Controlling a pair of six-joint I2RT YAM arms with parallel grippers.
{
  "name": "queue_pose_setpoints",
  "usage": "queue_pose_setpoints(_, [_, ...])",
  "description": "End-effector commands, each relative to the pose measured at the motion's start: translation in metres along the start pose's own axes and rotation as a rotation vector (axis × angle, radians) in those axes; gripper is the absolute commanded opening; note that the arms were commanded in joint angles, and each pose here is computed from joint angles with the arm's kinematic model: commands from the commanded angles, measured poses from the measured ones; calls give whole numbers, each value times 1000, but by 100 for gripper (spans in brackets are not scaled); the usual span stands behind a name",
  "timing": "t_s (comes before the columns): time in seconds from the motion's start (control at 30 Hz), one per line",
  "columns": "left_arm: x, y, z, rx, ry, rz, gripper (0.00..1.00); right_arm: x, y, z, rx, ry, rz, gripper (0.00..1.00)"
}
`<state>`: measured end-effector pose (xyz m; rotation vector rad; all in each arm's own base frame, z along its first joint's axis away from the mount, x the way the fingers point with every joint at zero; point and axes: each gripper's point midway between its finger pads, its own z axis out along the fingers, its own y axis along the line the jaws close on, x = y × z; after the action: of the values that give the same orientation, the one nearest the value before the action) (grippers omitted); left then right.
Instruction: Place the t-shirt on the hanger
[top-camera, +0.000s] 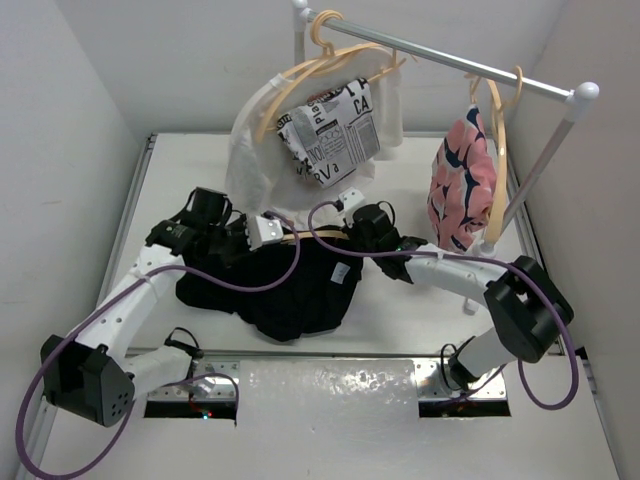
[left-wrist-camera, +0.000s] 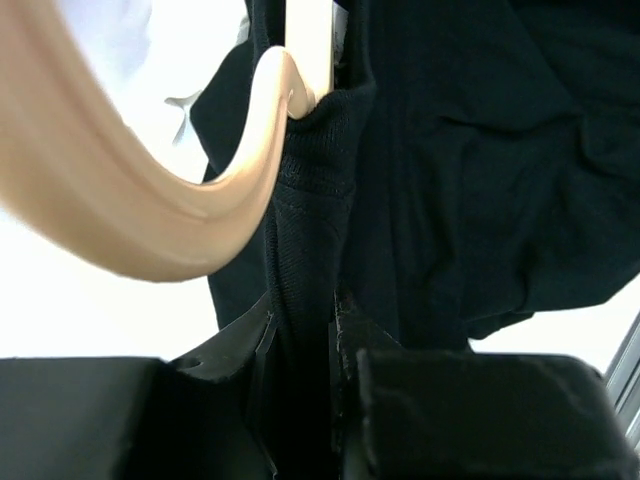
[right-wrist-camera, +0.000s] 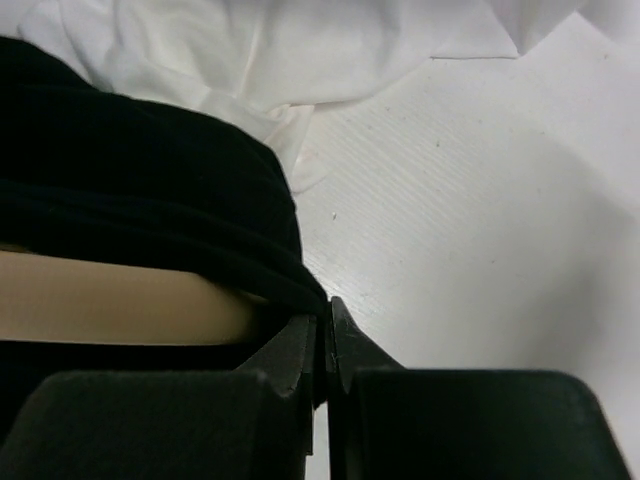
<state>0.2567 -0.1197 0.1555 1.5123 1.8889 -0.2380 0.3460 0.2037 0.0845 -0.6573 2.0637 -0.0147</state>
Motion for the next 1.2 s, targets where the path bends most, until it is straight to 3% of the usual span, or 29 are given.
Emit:
queue_pose_setpoints(0.0, [-6, 11, 0, -60, 41, 5, 0, -11, -10, -1, 67, -1, -69, 0])
queue_pose_setpoints(0.17, [12, 18, 7, -133, 137, 56, 0, -14, 0, -5, 4, -40, 17, 0])
queue_pose_setpoints(0.27, [13, 15, 8, -132, 126, 57, 0, -22, 0, -11, -27, -69, 46, 0])
queue_pose_setpoints(0.47, [4, 22, 19, -165, 74, -14, 0, -58, 37, -41, -276, -221, 116, 0])
queue_pose_setpoints(0.57, [-9, 21, 25, -123, 17, -34, 0, -68, 51, -59, -388, -246, 93, 0])
queue_pose_setpoints(0.8, [-43, 9, 36, -9, -135, -59, 0, -55, 45, -78, -395, -238, -6, 0])
queue_pose_setpoints(1.17, [-45, 1, 41, 20, -160, -68, 0, -59, 59, -92, -505, -260, -75, 0])
